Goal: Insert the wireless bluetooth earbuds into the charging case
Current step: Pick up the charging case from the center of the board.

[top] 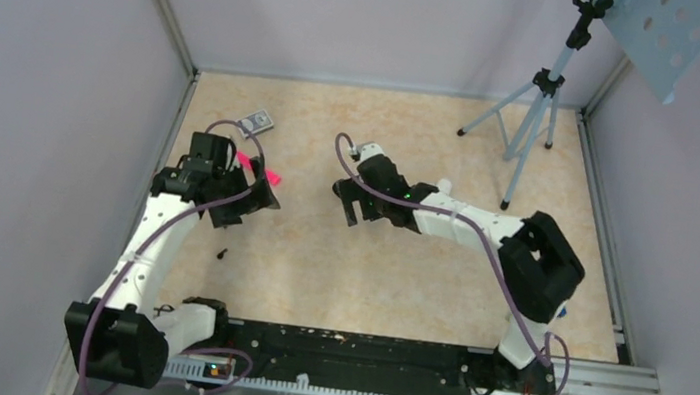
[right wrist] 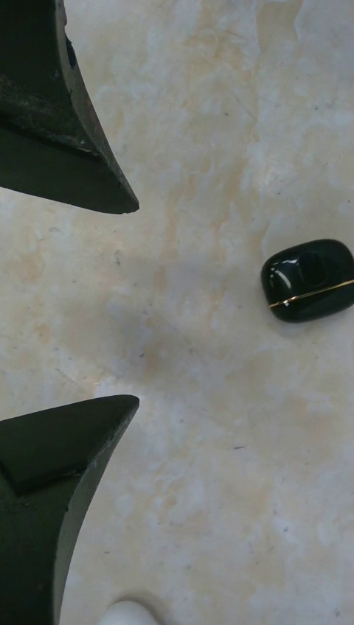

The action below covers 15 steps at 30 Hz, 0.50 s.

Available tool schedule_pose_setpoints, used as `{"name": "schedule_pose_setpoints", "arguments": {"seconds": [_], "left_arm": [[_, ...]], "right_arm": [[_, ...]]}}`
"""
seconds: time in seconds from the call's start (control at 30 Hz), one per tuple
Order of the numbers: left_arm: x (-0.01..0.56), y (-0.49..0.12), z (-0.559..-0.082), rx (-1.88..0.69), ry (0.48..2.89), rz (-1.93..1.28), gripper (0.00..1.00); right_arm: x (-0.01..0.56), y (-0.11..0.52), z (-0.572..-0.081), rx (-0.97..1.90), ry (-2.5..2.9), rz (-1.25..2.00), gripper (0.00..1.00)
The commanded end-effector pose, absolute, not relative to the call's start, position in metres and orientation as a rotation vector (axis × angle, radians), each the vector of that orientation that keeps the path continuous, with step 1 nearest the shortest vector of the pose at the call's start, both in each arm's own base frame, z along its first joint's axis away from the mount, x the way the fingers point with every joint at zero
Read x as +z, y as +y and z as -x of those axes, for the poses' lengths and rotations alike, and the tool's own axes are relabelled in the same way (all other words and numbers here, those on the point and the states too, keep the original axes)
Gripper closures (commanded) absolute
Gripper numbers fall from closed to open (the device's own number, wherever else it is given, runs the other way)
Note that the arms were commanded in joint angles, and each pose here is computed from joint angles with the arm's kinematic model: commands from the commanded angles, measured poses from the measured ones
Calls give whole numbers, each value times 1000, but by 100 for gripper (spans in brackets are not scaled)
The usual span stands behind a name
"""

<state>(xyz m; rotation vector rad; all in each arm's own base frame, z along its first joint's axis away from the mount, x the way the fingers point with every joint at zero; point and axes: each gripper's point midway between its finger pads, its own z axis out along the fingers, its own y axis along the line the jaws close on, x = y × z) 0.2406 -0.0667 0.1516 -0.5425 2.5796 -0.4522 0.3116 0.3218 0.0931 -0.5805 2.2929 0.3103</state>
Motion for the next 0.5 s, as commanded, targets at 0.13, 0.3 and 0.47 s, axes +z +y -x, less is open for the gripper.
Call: {"name": "schedule_pose_setpoints", "arguments": {"seconds": [0.13,0.3,0.47], "left_arm": [[182,-72,-266,-521,2459,518,1],[183,-75,-263,-540,2445,491,1],[184,-77,-261,-559,2438,443,1]], "right_arm": [[74,380,-362,278,2193,732,9],[61,385,-385,270,2200,689,9],[40,389,-401,244,2234,695,10]]}}
